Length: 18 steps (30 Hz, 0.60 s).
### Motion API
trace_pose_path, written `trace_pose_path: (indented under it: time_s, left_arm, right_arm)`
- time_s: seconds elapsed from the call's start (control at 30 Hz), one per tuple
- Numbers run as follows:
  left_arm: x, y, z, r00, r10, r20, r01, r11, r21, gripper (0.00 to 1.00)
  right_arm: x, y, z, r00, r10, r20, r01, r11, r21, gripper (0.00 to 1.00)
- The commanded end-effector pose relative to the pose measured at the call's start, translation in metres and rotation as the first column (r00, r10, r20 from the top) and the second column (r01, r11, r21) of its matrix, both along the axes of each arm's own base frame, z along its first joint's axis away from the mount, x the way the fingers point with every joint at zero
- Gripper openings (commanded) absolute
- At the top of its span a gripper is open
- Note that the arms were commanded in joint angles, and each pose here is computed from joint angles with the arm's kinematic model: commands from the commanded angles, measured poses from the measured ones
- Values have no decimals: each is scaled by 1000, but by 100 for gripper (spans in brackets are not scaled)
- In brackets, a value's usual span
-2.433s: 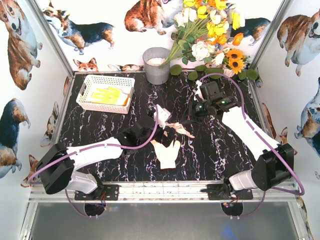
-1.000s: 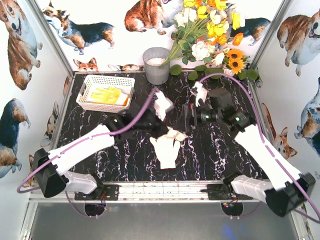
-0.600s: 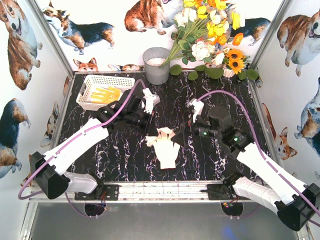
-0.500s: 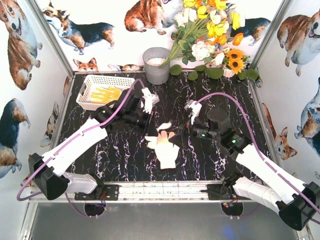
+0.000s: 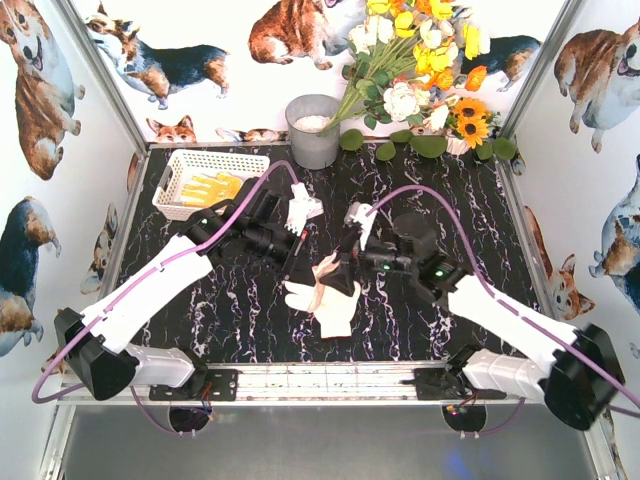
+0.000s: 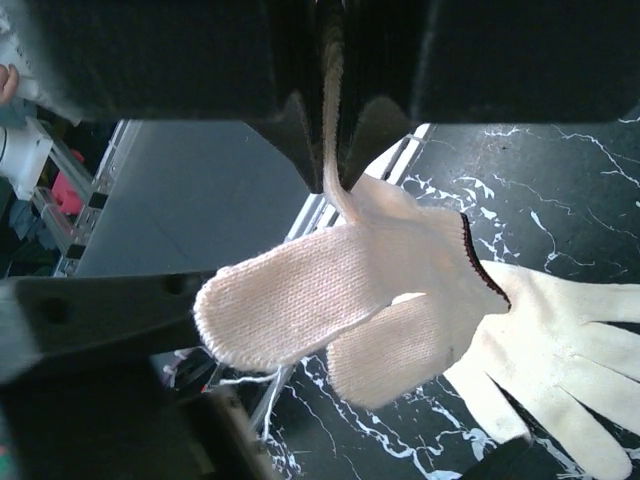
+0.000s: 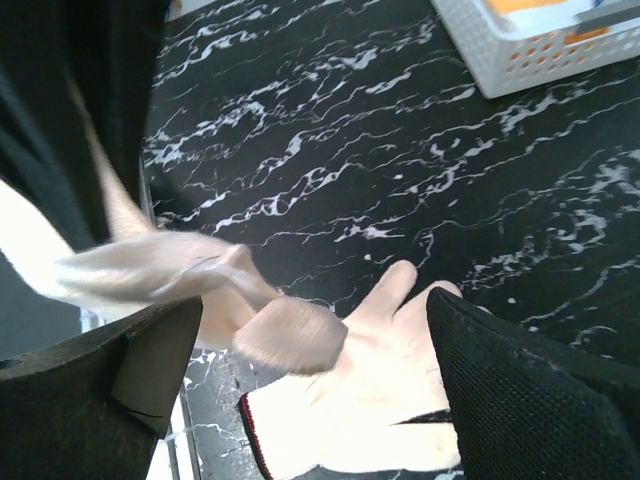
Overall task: Put the gloves into the storage basket
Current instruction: Pair the glove with the glove.
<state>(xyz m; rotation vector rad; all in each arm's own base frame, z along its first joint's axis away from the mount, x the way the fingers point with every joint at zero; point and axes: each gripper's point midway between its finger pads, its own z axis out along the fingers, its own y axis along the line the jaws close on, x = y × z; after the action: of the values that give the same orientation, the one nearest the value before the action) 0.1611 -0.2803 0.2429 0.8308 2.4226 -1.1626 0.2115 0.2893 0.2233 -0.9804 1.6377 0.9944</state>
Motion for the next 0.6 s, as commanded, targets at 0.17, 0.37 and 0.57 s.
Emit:
trace_pose_path:
  time_s: [0.17, 0.37, 0.57]
  left_arm:
    - [10, 8, 9, 992, -54, 116, 49, 998, 47, 0]
    - [41, 10, -4, 983, 16, 184, -37, 993, 110, 0]
    - [51, -3, -41, 993, -8, 118, -10, 989, 148, 0]
  right_arm:
    - [-18, 38, 32, 981, 193, -28, -188, 974, 130, 58]
    - [-23, 24, 17, 963, 70, -261, -53, 996, 73, 0]
    - [-37, 4, 12, 890, -60, -451, 105, 992, 74, 0]
